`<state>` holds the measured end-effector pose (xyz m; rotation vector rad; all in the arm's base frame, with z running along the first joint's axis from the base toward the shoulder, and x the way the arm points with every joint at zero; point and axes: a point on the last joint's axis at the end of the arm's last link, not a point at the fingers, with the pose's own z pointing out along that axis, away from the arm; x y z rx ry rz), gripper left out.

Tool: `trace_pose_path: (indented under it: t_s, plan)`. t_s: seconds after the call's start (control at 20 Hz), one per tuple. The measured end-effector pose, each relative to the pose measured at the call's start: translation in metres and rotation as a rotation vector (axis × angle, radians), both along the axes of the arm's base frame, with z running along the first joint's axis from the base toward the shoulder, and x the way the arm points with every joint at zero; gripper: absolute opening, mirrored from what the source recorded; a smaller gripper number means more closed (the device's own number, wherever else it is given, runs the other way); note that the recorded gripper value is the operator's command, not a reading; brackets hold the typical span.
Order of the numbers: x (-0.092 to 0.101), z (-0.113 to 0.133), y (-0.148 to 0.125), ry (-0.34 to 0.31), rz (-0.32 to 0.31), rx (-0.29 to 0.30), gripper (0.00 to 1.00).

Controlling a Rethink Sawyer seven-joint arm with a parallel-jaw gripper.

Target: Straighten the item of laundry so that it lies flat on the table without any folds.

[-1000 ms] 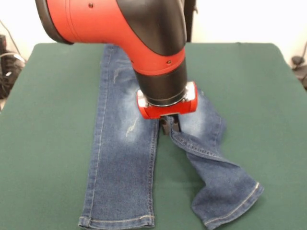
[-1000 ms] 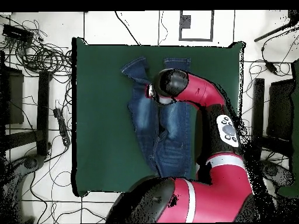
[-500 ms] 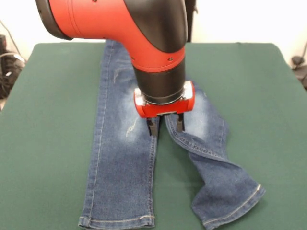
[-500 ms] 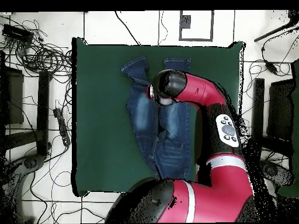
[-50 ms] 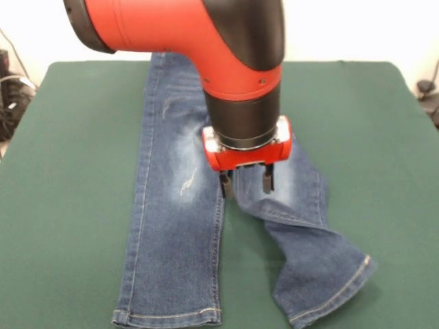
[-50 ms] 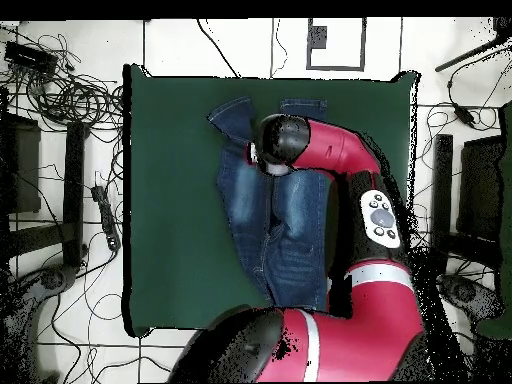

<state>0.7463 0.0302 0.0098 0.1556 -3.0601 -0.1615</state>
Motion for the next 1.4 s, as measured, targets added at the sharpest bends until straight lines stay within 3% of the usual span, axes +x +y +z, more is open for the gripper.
trace_pose_path:
  t_s: [0.3, 0.75, 1.4]
  plan:
    - [0.017, 0.009, 0.028, -0.058, 0.093, -0.059, 1.00]
    - [0.032, 0.013, 0.054, -0.095, 0.173, -0.113, 1.00]
    - [0.031, -0.022, 0.055, -0.044, 0.180, -0.115, 1.00]
